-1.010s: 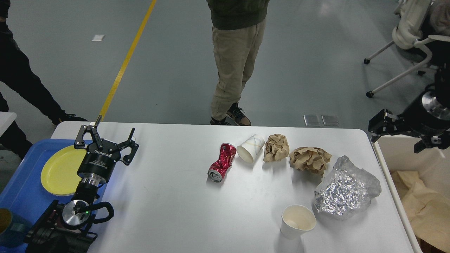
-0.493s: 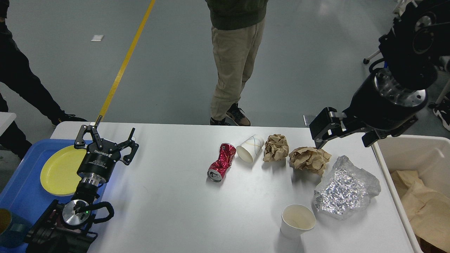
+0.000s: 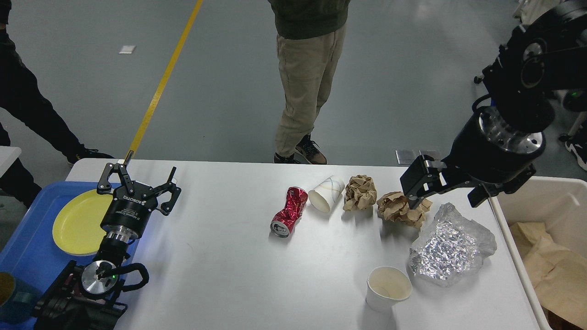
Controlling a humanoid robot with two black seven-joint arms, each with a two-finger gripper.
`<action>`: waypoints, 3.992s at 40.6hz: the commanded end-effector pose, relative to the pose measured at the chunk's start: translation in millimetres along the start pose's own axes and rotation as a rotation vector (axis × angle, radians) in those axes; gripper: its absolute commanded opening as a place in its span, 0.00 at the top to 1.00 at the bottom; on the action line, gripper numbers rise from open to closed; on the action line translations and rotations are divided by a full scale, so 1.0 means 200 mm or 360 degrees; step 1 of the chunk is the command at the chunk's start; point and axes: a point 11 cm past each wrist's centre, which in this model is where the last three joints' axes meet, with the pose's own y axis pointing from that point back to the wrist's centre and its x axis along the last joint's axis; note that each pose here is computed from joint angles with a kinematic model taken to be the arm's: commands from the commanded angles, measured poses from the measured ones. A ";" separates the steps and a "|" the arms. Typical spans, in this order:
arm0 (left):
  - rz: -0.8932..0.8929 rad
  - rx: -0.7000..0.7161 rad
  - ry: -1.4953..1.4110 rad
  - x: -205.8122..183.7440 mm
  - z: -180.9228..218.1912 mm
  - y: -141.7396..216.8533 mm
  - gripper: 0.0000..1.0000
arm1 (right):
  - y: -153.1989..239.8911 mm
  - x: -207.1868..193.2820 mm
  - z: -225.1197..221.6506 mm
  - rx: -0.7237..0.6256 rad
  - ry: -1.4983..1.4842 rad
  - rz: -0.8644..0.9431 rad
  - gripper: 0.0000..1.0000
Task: Tidy desktop
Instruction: 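Raise the right gripper and move it over the crumpled silver foil, then lower the right gripper onto the silver foil and grasp it, then lift the silver foil and carry it over the white bin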
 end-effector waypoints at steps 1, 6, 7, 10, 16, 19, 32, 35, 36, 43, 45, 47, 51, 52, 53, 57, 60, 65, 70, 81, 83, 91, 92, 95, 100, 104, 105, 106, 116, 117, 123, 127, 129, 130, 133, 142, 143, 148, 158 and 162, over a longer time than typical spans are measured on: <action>0.0000 0.0002 0.0000 0.00 0.00 0.00 0.04 | -0.11 0.03 0.10 0.0024 -0.0110 0.0004 0.00; 0.0000 0.0000 0.0000 0.00 0.00 0.00 0.04 | -0.36 0.06 0.37 0.0024 -0.0390 0.0071 0.00; 0.0002 0.0001 0.0000 0.00 0.00 0.00 0.04 | -0.41 0.06 0.41 0.0019 -0.0431 0.0074 0.00; 0.0002 0.0001 0.0000 0.00 0.00 0.00 0.04 | -0.62 0.04 0.58 -0.0013 -0.0591 0.0073 0.00; 0.0002 0.0001 0.0000 0.00 0.00 0.00 0.04 | -0.87 -0.04 0.74 -0.0053 -0.0819 0.0039 0.00; 0.0000 0.0000 0.0000 0.00 0.00 0.00 0.04 | -1.01 -0.08 0.79 -0.0051 -0.0943 0.0016 0.00; -0.0002 0.0000 0.0000 0.00 0.00 0.00 0.04 | -1.41 -0.22 0.96 -0.0167 -0.1122 0.0107 0.00; 0.0000 0.0002 0.0000 0.00 0.00 0.00 0.04 | -1.53 -0.25 0.90 -0.0122 -0.1146 0.0086 0.03; 0.0000 0.0000 0.0000 0.00 0.00 0.00 0.04 | -1.54 -0.25 0.90 -0.0115 -0.1160 0.0089 0.03; 0.0000 0.0005 -0.0001 0.00 0.00 0.00 0.04 | -1.61 -0.27 0.89 -0.0109 -0.1190 0.0090 0.09; 0.0000 0.0002 -0.0001 0.00 0.00 0.00 0.04 | -1.61 -0.27 0.89 -0.0108 -0.1186 0.0088 0.22; 0.0000 0.0005 -0.0001 0.00 0.00 0.00 0.04 | -1.61 -0.28 0.89 -0.0112 -0.1185 0.0085 0.31; 0.0000 0.0002 0.0000 0.00 0.00 0.00 0.04 | -1.62 -0.28 0.89 -0.0125 -0.1185 0.0099 0.47; 0.0000 -0.0001 -0.0002 0.00 0.00 0.00 0.04 | -1.62 -0.28 0.90 -0.0132 -0.1186 0.0107 0.50; 0.0000 0.0002 -0.0001 0.00 0.00 0.00 0.04 | -1.62 -0.28 0.90 -0.0142 -0.1187 0.0115 0.52; 0.0000 0.0002 0.0000 0.00 0.00 0.00 0.04 | -1.63 -0.29 0.90 -0.0166 -0.1186 0.0145 0.62; 0.0000 0.0000 0.0000 0.00 0.00 0.00 0.04 | -1.63 -0.29 0.91 -0.0178 -0.1186 0.0152 0.73; 0.0000 -0.0001 -0.0002 0.00 0.00 0.00 0.04 | -1.64 -0.31 0.90 -0.0195 -0.1160 0.0133 0.98; 0.0000 0.0002 -0.0001 0.00 0.00 0.00 0.04 | -1.64 -0.32 0.90 -0.0225 -0.1155 0.0114 1.00; -0.0002 0.0002 0.0000 0.00 0.00 0.00 0.04 | -1.62 -0.37 0.92 -0.0440 -0.1090 0.0006 1.00; 0.0000 0.0005 -0.0001 0.00 0.00 0.00 0.04 | -1.61 -0.37 0.92 -0.0463 -0.1044 -0.0008 1.00; -0.0002 0.0004 -0.0003 0.00 0.00 0.00 0.04 | -1.62 -0.37 0.90 -0.0465 -0.0989 -0.0009 1.00; 0.0000 0.0004 -0.0003 0.00 0.00 0.00 0.04 | -1.62 -0.38 0.91 -0.0466 -0.0989 -0.0012 1.00; 0.0000 0.0004 -0.0003 0.00 0.00 0.00 0.04 | -1.63 -0.38 0.90 -0.0466 -0.0980 -0.0019 1.00; 0.0000 0.0004 -0.0003 0.00 0.00 0.00 0.04 | -1.63 -0.39 0.90 -0.0468 -0.0951 -0.0024 1.00; -0.0002 0.0004 -0.0003 0.00 0.00 0.00 0.04 | -1.62 -0.36 0.88 -0.0446 -0.0953 -0.0008 1.00; 0.0000 0.0004 -0.0003 0.00 0.00 0.00 0.04 | -1.62 -0.36 0.87 -0.0439 -0.0953 -0.0010 1.00; 0.0000 0.0004 -0.0003 0.00 0.00 0.00 0.04 | -1.62 -0.36 0.86 -0.0425 -0.0954 -0.0019 1.00; 0.0000 0.0004 -0.0003 0.00 0.00 0.00 0.04 | -1.42 -0.26 0.89 -0.0358 -0.1021 0.0002 1.00; -0.0002 0.0004 -0.0003 0.00 0.00 0.00 0.04 | -1.38 -0.24 0.90 -0.0347 -0.1029 0.0002 1.00; -0.0002 0.0002 -0.0002 0.00 0.00 0.00 0.04 | -1.15 -0.16 0.92 -0.0244 -0.1047 -0.0052 1.00; 0.0000 0.0004 -0.0003 0.00 0.00 0.00 0.04 | -0.98 -0.11 0.92 -0.0224 -0.1006 -0.0059 1.00; 0.0000 0.0004 -0.0003 0.00 0.00 0.00 0.04 | -0.86 -0.07 0.91 -0.0218 -0.0969 -0.0056 1.00; -0.0002 0.0004 -0.0003 0.00 0.00 0.00 0.04 | -0.81 -0.06 0.90 -0.0215 -0.0956 -0.0056 1.00; 0.0000 0.0004 -0.0003 0.00 0.00 0.00 0.04 | -0.64 -0.03 0.87 -0.0196 -0.0917 -0.0062 1.00; 0.0000 0.0004 -0.0003 0.00 0.00 0.00 0.04 | -0.18 -0.05 0.70 -0.0084 -0.0783 -0.0098 1.00; 0.0000 0.0004 -0.0003 0.00 0.00 0.00 0.04 | -0.17 -0.05 0.69 -0.0077 -0.0773 -0.0101 1.00; 0.0000 0.0004 -0.0003 0.00 0.00 0.00 0.04 | -0.15 -0.05 0.70 -0.0082 -0.0779 -0.0099 1.00; 0.0000 0.0004 -0.0003 0.00 0.00 0.00 0.04 | -0.15 -0.06 0.84 -0.0187 -0.0914 0.0009 1.00; 0.0000 0.0004 -0.0003 0.00 0.00 0.00 0.04 | -0.16 -0.05 0.97 -0.0277 -0.1023 0.0098 1.00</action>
